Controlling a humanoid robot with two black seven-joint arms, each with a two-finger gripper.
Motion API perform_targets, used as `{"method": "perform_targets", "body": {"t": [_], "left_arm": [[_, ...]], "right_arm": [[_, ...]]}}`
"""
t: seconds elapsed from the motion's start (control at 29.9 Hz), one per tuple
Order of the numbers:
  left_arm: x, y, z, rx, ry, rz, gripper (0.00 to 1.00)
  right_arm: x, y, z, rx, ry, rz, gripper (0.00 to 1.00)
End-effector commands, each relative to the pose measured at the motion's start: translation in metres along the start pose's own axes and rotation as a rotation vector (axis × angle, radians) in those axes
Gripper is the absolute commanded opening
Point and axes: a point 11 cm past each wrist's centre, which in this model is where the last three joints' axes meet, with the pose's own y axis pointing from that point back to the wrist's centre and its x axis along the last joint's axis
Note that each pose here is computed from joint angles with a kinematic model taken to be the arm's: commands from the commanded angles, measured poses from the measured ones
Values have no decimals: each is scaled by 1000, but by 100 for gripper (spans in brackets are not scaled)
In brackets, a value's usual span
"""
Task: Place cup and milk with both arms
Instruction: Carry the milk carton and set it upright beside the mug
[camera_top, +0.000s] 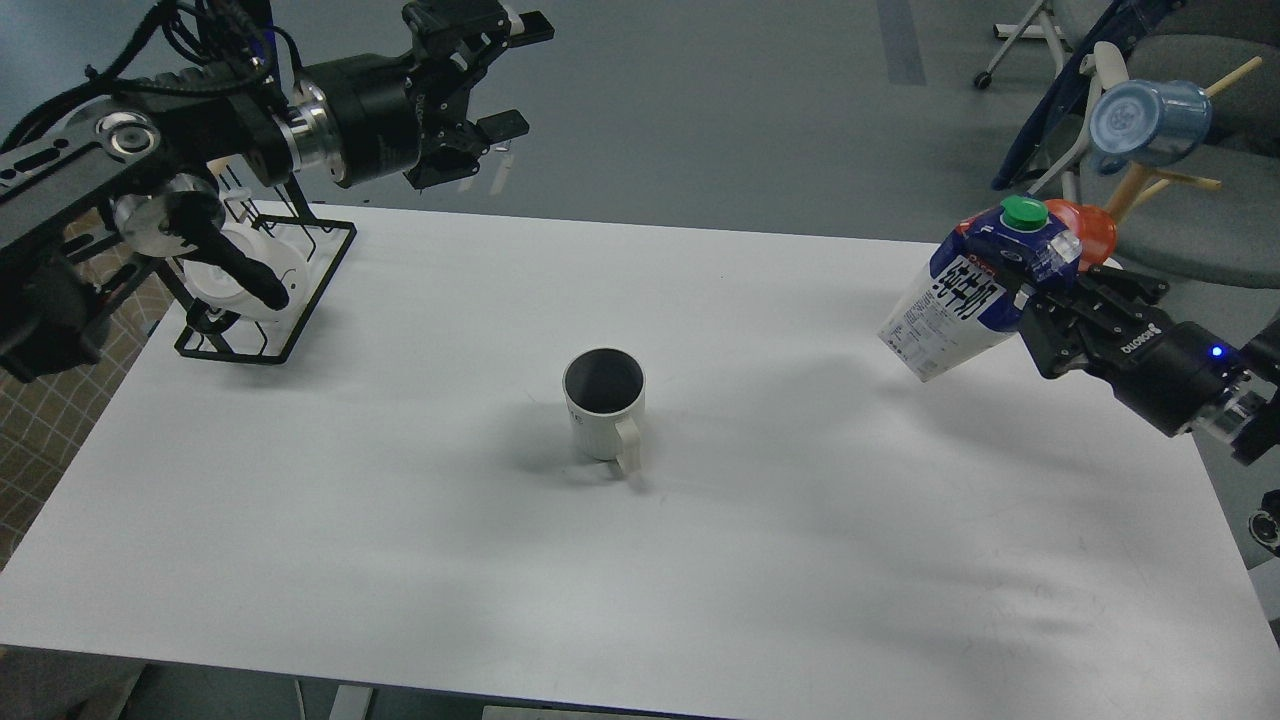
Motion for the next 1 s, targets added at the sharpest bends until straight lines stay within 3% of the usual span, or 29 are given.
{"method": "perform_targets", "body": {"t": [0.0, 0.47, 0.8, 0.97], "left_arm": [[2, 2, 0, 4, -1, 6, 98], [1, 4, -9, 19, 7, 5, 98], [1, 6, -14, 28, 14, 10, 98], [1, 6, -14, 29, 15, 8, 98]], "right_arm": [[-5, -32, -26, 86, -17, -1, 5], [-46, -109, -99, 260, -40, -68, 6], [-60, -119, -121, 304, -47, -95, 8], [-65, -118, -118, 295, -43, -109, 15]]}}
